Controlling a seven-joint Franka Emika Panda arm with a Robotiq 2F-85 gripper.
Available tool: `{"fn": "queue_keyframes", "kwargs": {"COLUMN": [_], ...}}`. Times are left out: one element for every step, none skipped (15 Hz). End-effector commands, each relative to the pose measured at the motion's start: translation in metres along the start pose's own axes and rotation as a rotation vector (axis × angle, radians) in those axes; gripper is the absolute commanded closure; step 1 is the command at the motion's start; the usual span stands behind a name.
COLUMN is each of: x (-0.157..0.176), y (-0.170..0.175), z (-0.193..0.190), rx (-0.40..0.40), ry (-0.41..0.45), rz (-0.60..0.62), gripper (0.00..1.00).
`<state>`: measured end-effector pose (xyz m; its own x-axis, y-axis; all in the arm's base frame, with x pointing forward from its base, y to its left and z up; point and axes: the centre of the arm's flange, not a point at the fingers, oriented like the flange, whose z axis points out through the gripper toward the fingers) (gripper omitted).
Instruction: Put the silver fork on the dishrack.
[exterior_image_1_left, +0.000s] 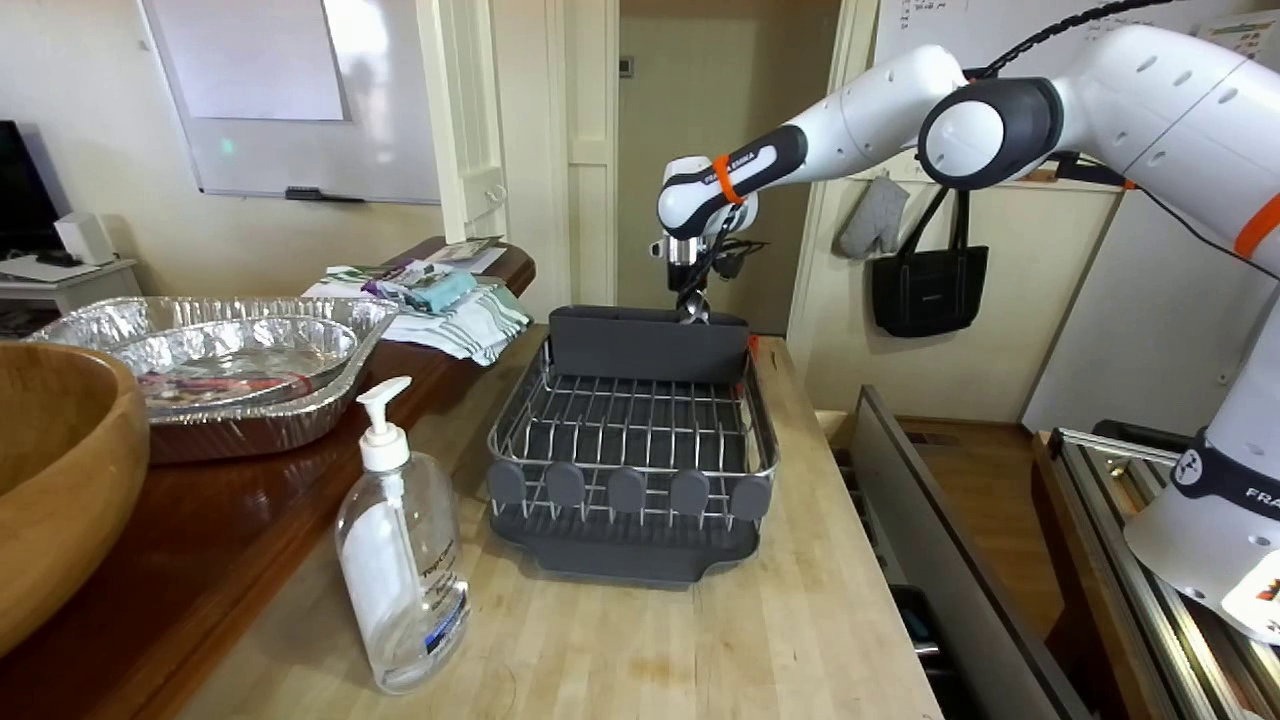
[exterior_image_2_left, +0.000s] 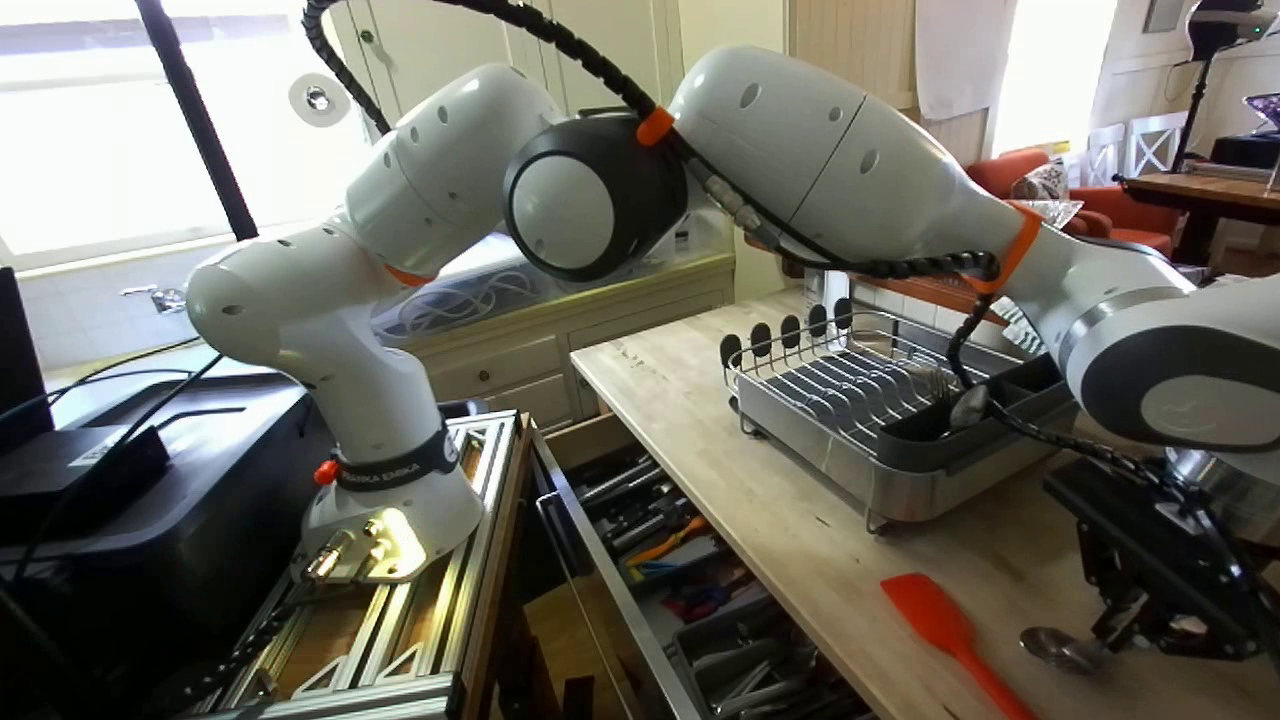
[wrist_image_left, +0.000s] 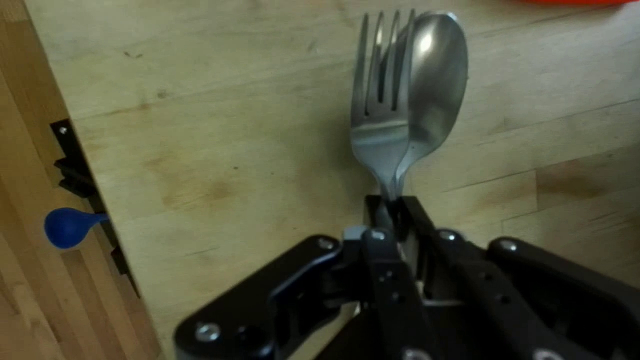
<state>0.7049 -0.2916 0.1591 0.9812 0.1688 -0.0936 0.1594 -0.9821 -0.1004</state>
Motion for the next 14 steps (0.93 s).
{"fn": "queue_keyframes", "kwargs": {"x": [0.0058, 0.0059, 0.0059, 0.0059, 0.0058, 0.0059, 0.0060, 0.0060, 0.0063, 0.0067, 0.0069, 0.0070, 0.0069, 0.0069], "y": [0.0127, 0.0126, 0.0121, 0.0117, 0.0115, 0.0110, 0.0105, 0.0099, 0.0096, 0.0091, 0.0086, 0.0080, 0.0077, 0.0075], "z": [0.0034, 0.0039, 0.0039, 0.0038, 0.0035, 0.0035, 0.0034, 0.0031, 0.0030, 0.0028, 0.0026, 0.0022, 0.0015, 0.0001], "rx": [-0.030, -0.029, -0.030, -0.030, -0.031, -0.031, -0.031, -0.031, -0.032, -0.032, -0.032, -0.032, -0.033, -0.035], "ry": [-0.015, -0.016, -0.015, -0.014, -0.014, -0.014, -0.013, -0.012, -0.011, -0.011, -0.011, -0.009, -0.008, -0.005], "rz": [0.028, 0.029, 0.031, 0.033, 0.034, 0.034, 0.033, 0.032, 0.032, 0.030, 0.030, 0.029, 0.029, 0.029], "gripper": [0.60, 0.53, 0.46, 0.44, 0.42, 0.45, 0.57, 0.69, 0.75, 0.83, 0.92, 0.99, 1.00, 1.00]}}
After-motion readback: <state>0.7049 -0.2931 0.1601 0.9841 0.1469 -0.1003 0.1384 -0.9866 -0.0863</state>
